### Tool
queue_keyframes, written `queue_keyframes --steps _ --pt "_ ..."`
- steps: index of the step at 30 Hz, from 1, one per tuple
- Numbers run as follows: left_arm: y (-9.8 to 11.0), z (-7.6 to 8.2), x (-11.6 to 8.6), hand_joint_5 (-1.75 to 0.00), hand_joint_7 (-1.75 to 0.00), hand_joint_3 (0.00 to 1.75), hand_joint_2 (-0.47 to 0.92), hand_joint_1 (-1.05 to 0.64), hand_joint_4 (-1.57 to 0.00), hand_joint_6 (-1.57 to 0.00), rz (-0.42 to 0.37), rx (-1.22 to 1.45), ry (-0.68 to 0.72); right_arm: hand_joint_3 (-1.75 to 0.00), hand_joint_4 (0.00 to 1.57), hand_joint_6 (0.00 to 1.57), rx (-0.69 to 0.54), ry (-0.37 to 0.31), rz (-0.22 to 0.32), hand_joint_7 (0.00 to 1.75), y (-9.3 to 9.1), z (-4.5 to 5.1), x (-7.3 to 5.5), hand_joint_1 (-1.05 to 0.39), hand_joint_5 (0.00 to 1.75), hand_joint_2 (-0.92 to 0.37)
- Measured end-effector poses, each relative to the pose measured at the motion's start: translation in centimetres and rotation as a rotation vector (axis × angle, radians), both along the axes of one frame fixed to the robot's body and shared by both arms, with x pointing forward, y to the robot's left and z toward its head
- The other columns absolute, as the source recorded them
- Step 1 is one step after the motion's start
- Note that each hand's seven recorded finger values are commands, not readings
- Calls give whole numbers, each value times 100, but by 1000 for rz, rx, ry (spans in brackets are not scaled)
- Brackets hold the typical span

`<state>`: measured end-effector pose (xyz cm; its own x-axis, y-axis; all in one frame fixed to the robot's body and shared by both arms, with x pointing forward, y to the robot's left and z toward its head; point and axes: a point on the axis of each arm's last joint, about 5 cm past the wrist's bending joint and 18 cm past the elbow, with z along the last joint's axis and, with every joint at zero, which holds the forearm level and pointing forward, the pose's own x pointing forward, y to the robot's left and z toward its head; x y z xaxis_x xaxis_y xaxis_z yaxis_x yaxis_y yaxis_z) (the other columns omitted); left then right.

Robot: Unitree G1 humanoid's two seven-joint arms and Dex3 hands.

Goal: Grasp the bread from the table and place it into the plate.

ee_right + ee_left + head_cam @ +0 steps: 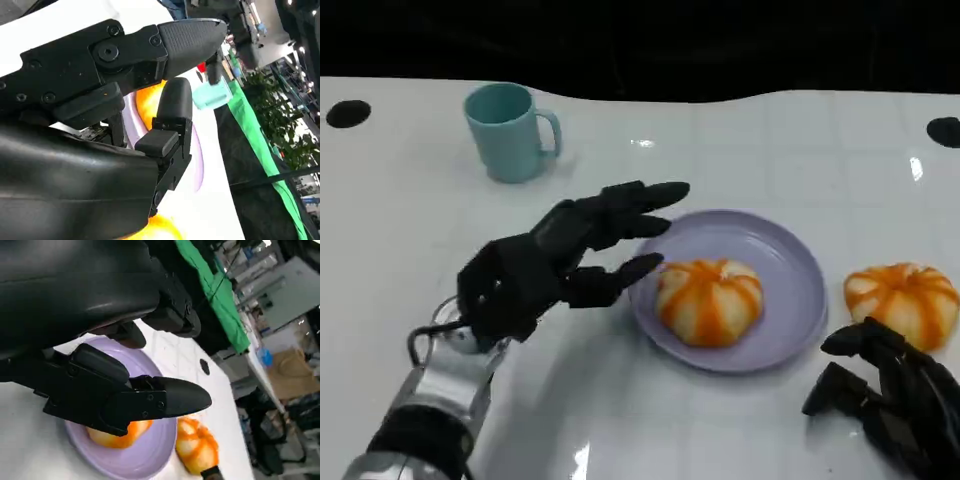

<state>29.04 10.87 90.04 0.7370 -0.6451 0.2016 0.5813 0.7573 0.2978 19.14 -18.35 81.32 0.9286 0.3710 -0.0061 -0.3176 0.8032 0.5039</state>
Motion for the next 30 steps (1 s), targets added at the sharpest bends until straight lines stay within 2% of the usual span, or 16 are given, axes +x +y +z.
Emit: queue_keyframes --steps 3,4,6,12,13,14,15,16,19,23,25,27,30 --pt "-24 52 8 -59 -10 49 92 -74 -38 -51 -9 -25 -24 -22 66 61 1 3 1 118 2 -2 -1 -54 150 -92" --pt "-33 55 8 -64 -12 50 92 -71 -45 -56 -11 -28 -26 -23 66 61 1 2 1 118 2 -1 -1 -54 150 -92" --pt "-8 35 -47 -75 -13 46 92 -69 -50 -62 -5 -135 -4 -23 67 61 2 0 3 118 6 1 2 -53 150 -92" --pt "157 -168 -361 -98 -19 41 92 -63 -60 -78 11 -483 243 -23 67 62 -2 0 -2 118 9 3 6 -55 151 -92" --pt "177 -167 -390 -116 -33 42 92 -61 -62 -80 15 -510 261 -23 67 62 -1 4 -1 118 14 1 6 -54 151 -92" --pt "199 -164 -431 -150 -86 44 92 -59 -58 -66 17 -543 283 -22 68 63 0 6 -1 118 14 -1 5 -56 152 -92" --pt "221 -171 -487 -162 -114 45 92 -58 -57 -57 22 -577 305 -21 69 63 1 7 -1 118 16 -3 6 -55 153 -92" --pt "244 -188 -561 -169 -132 45 92 -58 -56 -52 29 -610 327 -21 68 63 2 9 -1 118 17 -8 6 -55 153 -92" --pt "266 -264 -731 -174 -143 46 92 -57 -56 -48 54 -650 400 -21 68 63 5 6 -3 118 12 -15 9 -55 154 -92" --pt "285 -249 -756 -175 -145 46 92 -57 -56 -47 63 -658 415 -21 68 63 8 8 -1 118 16 -19 17 -55 155 -92" --pt "282 -232 -763 -175 -152 41 92 -58 -70 -57 54 -683 431 -21 67 62 7 7 1 118 20 -18 19 -54 153 -92" --pt "325 -253 -840 -175 -155 39 92 -58 -75 -60 43 -776 522 -20 67 63 14 6 0 117 41 -18 22 -53 153 -92" --pt "402 -372 -1009 -175 -154 35 92 -58 -77 -62 57 -863 667 -22 68 63 20 4 -4 115 47 -18 22 -52 150 -92"
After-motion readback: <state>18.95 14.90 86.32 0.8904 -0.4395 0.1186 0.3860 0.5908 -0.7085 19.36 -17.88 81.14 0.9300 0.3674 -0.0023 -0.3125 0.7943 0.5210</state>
